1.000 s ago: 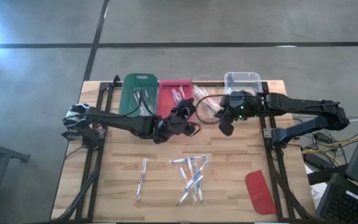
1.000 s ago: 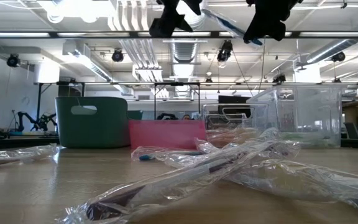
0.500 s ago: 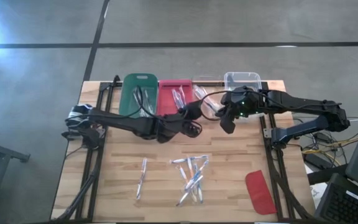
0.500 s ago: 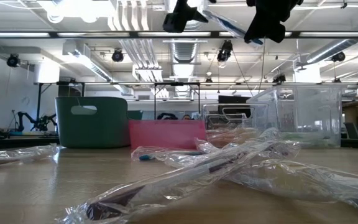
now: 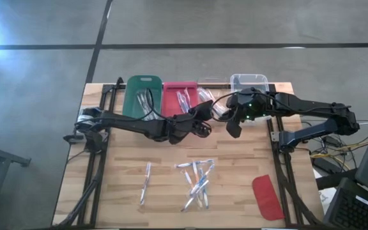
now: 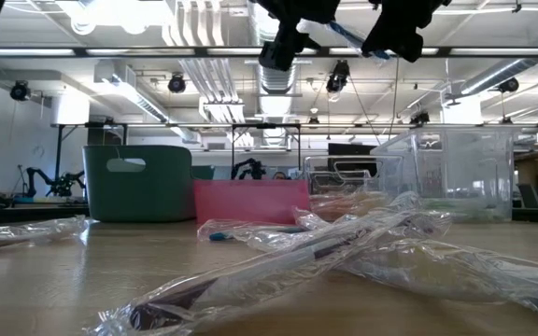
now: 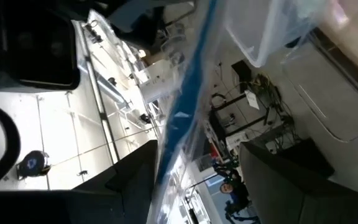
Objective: Pick & Place Toothbrushes
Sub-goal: Put the blue toothbrush into the red bin
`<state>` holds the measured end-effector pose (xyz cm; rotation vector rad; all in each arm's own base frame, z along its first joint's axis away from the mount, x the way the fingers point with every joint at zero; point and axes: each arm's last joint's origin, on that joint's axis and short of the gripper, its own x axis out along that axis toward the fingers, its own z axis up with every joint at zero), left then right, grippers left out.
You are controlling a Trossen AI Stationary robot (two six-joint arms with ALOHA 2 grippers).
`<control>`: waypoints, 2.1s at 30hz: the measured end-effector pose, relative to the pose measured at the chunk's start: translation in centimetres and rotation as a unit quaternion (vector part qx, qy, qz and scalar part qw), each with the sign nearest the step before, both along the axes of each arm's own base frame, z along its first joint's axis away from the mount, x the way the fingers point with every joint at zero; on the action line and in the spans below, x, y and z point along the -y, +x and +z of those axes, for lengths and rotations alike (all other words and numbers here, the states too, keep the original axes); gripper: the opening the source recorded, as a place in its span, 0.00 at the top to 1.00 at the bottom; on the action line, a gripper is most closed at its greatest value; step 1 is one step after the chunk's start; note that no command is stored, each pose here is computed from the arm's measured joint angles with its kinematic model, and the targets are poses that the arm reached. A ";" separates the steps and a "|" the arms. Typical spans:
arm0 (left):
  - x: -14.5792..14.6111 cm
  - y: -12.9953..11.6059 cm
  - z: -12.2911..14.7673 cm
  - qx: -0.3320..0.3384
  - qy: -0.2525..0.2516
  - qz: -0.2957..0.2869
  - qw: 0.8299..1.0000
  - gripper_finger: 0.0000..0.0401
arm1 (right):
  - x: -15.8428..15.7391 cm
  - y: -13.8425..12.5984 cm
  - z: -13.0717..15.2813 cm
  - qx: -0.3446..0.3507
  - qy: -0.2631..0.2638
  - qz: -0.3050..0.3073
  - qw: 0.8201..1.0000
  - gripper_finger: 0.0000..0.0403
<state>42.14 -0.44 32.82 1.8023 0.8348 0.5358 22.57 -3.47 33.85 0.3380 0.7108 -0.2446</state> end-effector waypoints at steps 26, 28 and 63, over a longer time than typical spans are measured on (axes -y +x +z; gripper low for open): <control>0.1 0.0 0.2 0.007 0.003 0.004 1.000 0.93 | 0.0 0.1 0.1 0.005 -0.005 0.003 1.000 0.95; 0.1 0.0 0.2 0.006 0.004 0.005 1.000 0.93 | 0.0 0.1 0.1 0.005 -0.005 0.003 1.000 0.95; -0.5 -0.7 -0.5 -0.007 -0.058 0.006 0.998 0.95 | -0.2 -4.7 4.0 0.032 -0.068 -0.049 0.996 0.44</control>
